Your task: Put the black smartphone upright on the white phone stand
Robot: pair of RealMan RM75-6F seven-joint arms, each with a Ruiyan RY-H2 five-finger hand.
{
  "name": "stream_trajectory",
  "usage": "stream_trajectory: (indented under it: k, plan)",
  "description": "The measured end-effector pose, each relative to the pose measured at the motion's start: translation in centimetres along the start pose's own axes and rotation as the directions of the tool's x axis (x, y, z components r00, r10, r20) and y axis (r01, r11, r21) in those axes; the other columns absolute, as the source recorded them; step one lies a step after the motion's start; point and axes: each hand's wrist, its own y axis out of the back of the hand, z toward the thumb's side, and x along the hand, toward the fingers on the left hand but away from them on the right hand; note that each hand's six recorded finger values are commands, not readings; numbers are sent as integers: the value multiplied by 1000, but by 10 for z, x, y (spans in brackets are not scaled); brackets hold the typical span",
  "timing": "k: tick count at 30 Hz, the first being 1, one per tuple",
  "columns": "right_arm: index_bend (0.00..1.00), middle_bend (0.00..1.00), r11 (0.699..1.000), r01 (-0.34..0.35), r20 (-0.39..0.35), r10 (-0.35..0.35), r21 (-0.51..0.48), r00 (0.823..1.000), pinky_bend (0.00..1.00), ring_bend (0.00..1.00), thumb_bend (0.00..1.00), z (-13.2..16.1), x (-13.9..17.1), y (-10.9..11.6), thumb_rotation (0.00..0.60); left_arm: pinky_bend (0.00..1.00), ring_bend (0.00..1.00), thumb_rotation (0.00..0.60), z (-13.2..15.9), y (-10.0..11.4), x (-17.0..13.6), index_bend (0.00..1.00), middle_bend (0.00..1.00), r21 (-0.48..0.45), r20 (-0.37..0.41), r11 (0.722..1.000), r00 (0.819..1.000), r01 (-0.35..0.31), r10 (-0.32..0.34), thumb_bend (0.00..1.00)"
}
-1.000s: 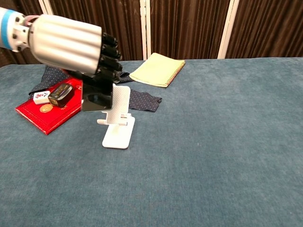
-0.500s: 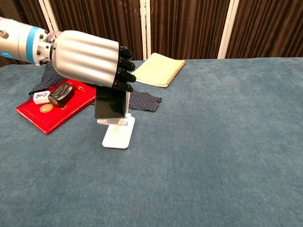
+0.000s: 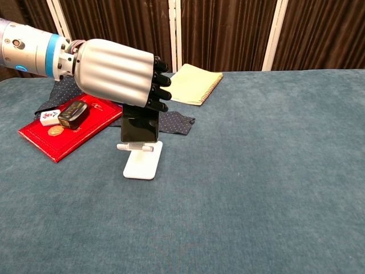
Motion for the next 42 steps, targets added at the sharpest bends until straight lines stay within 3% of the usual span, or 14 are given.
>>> stream_trajectory:
  k: [18,23,27,30,37,42]
  plan:
    - [0,0,1000,-2,-5,2,0,1000,0,0,0,1,1,0,600,364,439,600,10,-5,-1,551,378,-5,26,1000,999,28,-28,0]
    - [0,0,1000,-1,-4,1,0,1000,0,0,0,1,1,1,600,274,317,600,13,-6,-1,427,258,-8,29,1000,999,28,-28,0]
    - [0,0,1000,-1,-3,1,-1,1000,0,0,0,1,1,1,600,181,173,600,15,-7,-2,266,99,-13,40,999,999,35,-34,0]
    - [0,0,1000,-1,-3,1,-1,1000,0,0,0,1,1,1,600,150,110,600,14,-7,-3,205,18,-13,37,999,999,37,-37,0]
    - [0,0,1000,-1,-7,1,-2,1000,0,0,0,2,1,1,600,33,0,600,7,-8,-9,24,0,-3,16,999,999,43,-43,0]
    - [0,0,1000,-3,-9,3,-3,1000,0,0,0,3,2,1,600,0,0,600,0,-5,-17,0,0,-7,-6,999,999,35,-35,0]
